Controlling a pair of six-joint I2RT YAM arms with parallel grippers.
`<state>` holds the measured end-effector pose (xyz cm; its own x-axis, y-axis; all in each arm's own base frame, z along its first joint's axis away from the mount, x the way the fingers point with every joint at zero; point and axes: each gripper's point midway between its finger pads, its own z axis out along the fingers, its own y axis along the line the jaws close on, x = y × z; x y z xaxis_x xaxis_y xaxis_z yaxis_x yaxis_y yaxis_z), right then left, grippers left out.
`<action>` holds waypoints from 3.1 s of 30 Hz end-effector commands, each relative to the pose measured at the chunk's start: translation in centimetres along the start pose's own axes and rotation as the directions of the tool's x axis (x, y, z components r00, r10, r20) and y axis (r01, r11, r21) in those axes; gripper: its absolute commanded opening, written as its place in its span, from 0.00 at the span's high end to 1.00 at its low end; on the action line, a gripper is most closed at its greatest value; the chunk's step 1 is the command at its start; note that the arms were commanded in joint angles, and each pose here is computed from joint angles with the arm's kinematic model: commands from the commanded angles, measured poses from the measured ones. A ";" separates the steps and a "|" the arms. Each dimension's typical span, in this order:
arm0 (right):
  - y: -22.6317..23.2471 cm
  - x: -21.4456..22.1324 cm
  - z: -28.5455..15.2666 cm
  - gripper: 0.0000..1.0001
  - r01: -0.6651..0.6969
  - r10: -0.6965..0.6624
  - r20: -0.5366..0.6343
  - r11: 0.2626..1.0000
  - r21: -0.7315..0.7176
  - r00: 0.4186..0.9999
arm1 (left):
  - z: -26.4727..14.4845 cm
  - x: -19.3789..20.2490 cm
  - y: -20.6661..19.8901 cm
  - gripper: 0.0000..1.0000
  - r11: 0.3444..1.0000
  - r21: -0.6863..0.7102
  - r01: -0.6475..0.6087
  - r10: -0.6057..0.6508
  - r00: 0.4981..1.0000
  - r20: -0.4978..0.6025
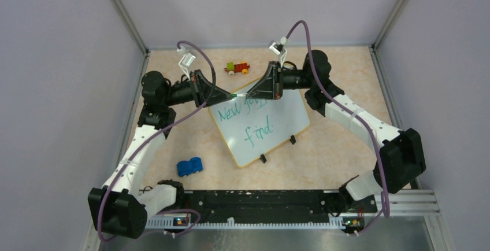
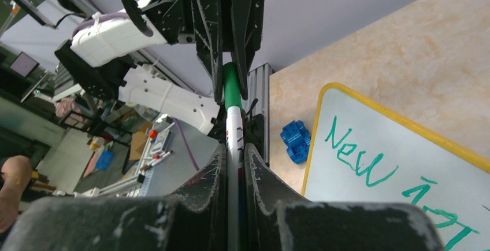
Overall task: Write a sentence on the whiteboard
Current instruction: Insert the pen cap into the whiteboard marker, then put down the whiteboard marker at the center of the board.
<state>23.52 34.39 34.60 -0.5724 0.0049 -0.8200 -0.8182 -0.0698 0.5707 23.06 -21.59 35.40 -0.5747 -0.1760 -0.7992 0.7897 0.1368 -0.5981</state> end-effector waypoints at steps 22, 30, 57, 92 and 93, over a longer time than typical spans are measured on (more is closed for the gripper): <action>5.0 0.3 5.6 1.00 0.078 -0.089 -0.054 0.982 -0.173 0.995 | 2.0 1.1 -0.5 1.00 0.994 0.090 0.066 -0.064 0.998 -0.022; 6.0 0.4 6.5 1.00 0.069 -0.084 -0.065 0.976 -0.205 0.994 | 2.2 1.6 -0.3 1.00 0.993 0.087 0.085 -0.083 0.996 -0.027; 2.8 -2.3 -0.2 1.00 0.120 -0.120 0.007 0.992 -0.022 0.993 | 0.5 -1.0 1.3 0.65 0.996 -0.068 -0.062 0.063 0.998 0.014; -18.5 5.3 -39.6 1.00 -0.301 0.021 0.305 0.242 0.923 0.952 | -4.7 -6.2 7.4 0.01 0.873 -0.472 -0.123 0.168 0.984 0.054; -19.0 6.1 -39.8 1.00 -0.299 0.037 0.299 0.231 0.926 0.954 | -4.9 -6.1 7.9 0.01 0.862 -0.492 -0.124 0.167 0.985 0.045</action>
<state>38.29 -2.92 21.09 -0.5264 0.3627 -0.7690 -0.1130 0.8666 0.4861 30.16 -15.91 35.53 -0.4495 -0.2109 -0.8680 0.6951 0.5277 -0.4882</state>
